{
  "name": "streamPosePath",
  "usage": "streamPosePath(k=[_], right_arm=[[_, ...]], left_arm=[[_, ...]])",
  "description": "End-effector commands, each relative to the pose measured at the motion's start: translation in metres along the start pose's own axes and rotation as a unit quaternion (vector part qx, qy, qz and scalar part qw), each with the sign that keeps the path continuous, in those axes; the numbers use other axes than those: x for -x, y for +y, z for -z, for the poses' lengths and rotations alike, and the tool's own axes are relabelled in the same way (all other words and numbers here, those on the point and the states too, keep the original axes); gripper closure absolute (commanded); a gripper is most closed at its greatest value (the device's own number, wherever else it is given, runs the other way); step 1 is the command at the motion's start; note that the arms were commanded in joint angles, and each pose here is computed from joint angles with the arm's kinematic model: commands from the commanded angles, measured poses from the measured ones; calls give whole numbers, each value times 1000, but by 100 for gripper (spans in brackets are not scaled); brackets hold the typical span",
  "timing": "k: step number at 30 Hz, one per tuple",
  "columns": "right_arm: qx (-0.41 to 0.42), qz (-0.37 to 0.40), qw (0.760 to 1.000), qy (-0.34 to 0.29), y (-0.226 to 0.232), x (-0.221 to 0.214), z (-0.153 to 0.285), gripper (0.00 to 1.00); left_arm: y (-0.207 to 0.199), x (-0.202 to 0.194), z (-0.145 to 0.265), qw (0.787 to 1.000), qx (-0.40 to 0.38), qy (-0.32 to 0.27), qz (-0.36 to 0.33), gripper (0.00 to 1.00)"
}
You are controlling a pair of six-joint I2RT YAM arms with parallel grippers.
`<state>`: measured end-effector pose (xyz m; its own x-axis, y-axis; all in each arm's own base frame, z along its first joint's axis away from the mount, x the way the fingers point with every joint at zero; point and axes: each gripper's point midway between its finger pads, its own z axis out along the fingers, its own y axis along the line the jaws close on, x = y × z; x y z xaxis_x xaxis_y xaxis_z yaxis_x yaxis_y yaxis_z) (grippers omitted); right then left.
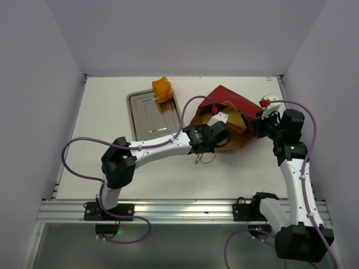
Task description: Take the fake bread out of the paper bag
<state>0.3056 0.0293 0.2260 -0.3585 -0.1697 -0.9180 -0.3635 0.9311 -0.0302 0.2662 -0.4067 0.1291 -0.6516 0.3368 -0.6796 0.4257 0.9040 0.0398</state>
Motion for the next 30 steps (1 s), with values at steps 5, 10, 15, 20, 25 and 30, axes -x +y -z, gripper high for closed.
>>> streamPosePath(k=[5,10,15,20,25,30], right_arm=[[-9,0,1000,-20,-3,7,3,100],[-10,-1,1000,-19,-4,7,3,100],[-10,-1,1000,-18,-4,6,3,100],[-13,-1,1000,-20,-5,7,4,100],[-15,-1,1000,-19,-6,7,4,100],[-15,0,1000,-20,-6,8,4,100]], left_arm=[[9,21,54,997,-43,-53,40,100],[9,18,84,990,-100,-69,65,100],[1,8,102,981,-164,-72,73,100],[0,-5,118,973,-205,-69,76,100],[6,-10,170,949,-290,-106,59,100],[41,-34,212,943,-307,-124,39,100]])
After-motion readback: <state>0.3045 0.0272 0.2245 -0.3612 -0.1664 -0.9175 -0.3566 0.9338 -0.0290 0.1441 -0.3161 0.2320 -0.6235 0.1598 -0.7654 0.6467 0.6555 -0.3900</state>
